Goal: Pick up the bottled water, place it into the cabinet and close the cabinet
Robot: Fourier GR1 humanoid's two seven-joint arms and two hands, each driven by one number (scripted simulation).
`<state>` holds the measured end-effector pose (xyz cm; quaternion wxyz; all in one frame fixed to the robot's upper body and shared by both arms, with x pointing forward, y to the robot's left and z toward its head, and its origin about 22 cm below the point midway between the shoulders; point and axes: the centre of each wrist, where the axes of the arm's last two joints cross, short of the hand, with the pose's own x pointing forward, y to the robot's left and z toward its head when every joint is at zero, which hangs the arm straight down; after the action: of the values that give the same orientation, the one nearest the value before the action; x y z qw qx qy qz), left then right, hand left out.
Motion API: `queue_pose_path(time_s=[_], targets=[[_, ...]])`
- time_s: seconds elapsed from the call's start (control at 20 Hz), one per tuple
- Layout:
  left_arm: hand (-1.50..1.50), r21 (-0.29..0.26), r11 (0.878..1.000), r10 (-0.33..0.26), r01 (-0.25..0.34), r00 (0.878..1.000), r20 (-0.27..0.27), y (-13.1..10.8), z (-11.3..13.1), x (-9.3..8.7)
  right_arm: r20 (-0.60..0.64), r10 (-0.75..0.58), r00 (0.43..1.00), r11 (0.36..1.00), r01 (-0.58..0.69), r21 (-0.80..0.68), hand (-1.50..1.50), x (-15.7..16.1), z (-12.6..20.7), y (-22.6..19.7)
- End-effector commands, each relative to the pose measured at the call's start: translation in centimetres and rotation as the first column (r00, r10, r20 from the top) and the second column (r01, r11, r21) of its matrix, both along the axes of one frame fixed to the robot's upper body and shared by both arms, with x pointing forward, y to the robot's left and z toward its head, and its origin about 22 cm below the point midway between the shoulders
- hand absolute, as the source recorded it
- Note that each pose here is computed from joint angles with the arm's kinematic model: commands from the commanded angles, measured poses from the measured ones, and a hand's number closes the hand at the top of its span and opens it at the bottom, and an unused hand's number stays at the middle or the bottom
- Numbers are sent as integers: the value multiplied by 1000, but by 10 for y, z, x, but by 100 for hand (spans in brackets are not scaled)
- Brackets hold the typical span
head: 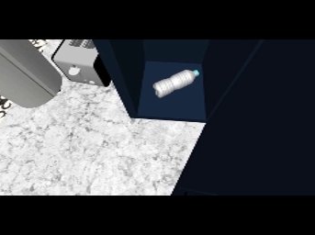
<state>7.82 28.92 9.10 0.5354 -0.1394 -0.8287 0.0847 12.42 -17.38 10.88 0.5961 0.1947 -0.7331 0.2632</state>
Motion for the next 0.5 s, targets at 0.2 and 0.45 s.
queue_pose_path(time_s=[0.2, 0.45], targets=[[-150, -12, 1000, -10, 10, 1000, 4, 30, 9, -22, -91, 136, 987, 981, -121, 154, 150, 31, 17, 62], [-150, -30, 999, 21, -21, 1000, -1, 39, 17, -33, -130, 102, 986, 980, -76, 186, 150, 67, 35, 84]])
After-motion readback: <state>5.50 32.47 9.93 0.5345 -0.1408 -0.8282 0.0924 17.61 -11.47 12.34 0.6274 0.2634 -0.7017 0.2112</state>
